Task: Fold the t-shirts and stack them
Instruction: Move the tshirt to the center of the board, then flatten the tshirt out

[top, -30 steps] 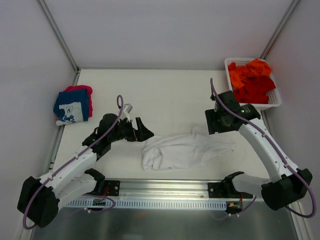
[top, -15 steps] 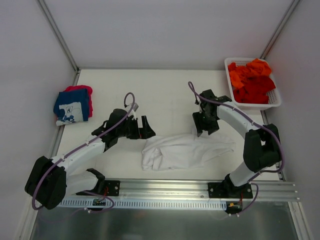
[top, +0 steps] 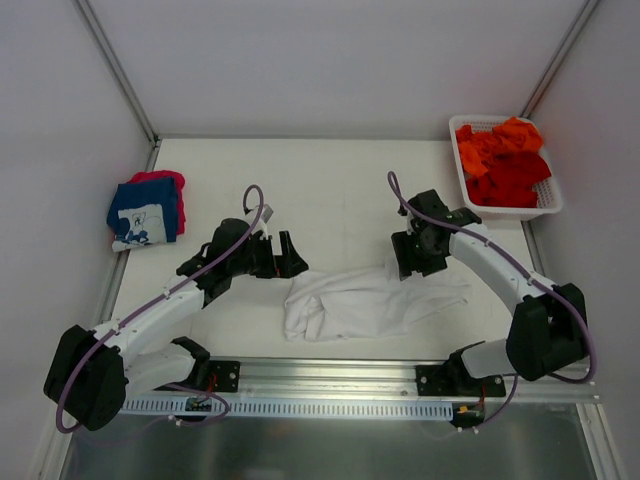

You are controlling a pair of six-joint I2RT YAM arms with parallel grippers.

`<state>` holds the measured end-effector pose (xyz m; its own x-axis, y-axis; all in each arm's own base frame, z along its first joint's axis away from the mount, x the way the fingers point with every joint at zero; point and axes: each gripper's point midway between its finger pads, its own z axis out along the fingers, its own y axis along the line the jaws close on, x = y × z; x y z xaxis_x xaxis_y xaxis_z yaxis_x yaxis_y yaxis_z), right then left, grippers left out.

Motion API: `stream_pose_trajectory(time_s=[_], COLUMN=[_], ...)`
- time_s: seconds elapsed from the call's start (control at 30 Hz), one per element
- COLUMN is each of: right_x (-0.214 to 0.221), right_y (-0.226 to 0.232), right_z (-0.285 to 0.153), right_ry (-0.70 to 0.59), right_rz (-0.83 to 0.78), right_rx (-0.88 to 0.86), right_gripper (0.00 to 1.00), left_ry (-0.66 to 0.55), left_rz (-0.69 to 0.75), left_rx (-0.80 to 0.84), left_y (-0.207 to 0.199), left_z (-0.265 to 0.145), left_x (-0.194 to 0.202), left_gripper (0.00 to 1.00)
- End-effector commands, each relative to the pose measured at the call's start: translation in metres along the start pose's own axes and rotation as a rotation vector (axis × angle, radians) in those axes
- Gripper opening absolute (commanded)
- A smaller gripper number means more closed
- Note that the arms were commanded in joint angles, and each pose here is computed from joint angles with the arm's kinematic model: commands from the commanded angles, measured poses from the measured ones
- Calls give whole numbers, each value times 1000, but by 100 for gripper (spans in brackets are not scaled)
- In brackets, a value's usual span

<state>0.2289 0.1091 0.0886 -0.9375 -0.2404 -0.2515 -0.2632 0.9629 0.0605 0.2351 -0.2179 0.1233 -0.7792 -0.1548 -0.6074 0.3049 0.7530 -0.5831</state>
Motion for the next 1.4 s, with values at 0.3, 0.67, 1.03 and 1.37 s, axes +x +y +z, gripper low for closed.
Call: stream_pose_trajectory(time_s=[0.3, 0.67, 1.03, 1.37], right_x=[18, 1, -30, -35], right_y=[9, 1, -6, -5], right_z=[-1, 23, 47, 45], right_ry=[-10, 61, 99, 79], right_rz=[-1, -20, -49, -63], right_rx=[-15, 57, 123, 118], right_gripper=[62, 62, 62, 24], left_ry=[1, -19, -56, -45], left_rz=[3, 26, 51, 56], left_rx=[16, 28, 24, 5], left_y=[-4, -7, -7, -4], left_z=[-1, -5, -12, -15], left_x=[3, -1, -6, -4], left_gripper=[99, 99, 99, 99])
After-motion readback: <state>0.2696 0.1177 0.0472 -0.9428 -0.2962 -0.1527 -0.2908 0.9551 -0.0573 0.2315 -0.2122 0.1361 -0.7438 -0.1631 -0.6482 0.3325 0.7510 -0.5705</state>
